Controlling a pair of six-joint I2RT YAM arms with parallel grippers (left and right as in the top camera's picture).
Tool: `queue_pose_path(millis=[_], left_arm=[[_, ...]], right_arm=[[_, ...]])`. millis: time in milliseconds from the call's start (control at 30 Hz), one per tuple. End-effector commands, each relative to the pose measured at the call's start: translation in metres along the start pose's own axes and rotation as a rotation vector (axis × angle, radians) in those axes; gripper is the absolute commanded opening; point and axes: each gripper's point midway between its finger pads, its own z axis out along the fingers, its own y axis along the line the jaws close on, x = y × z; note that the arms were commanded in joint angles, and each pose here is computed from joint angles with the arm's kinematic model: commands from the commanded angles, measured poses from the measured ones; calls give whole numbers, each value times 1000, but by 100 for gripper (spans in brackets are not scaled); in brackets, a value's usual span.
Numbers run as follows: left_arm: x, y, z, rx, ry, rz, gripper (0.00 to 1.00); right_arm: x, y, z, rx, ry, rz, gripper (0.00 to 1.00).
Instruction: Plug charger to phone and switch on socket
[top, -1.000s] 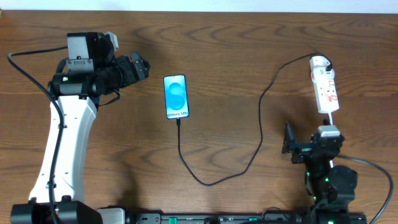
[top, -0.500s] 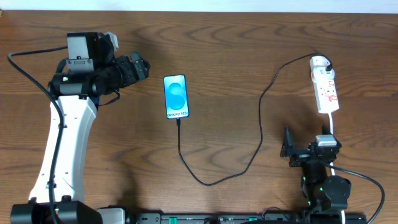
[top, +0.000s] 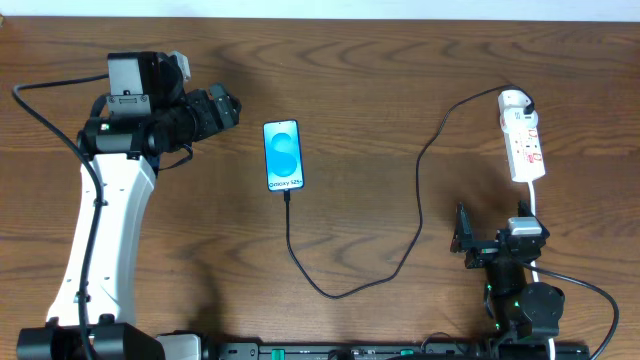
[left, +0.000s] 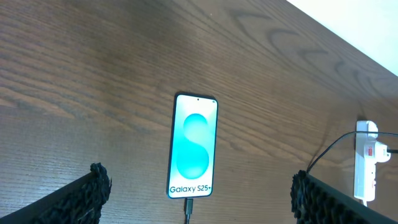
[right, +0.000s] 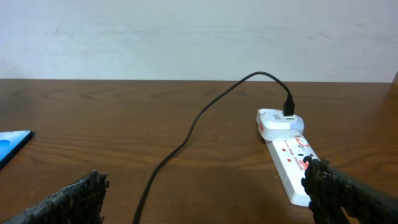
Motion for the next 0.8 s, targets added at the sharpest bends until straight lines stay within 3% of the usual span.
queue_pose_path(millis=[0,200,367,567,767], left_arm=[[-2,-1,-1,2,-3,10,94],[-1,0,-1,-4,1,10,94],[-6,11,-9,-99,-53,24,94],[-22,4,-23,-195,-252,147,94],[-11,1,-33,-156,-409,263,94]], right_arm=[[1,-1,0,8,-2,-11,99],[1,-1,0,8,-2,-11,99],[1,-1,0,8,-2,-11,99],[1,-1,0,8,-2,-11,99],[1,-1,0,8,-2,-11,99]])
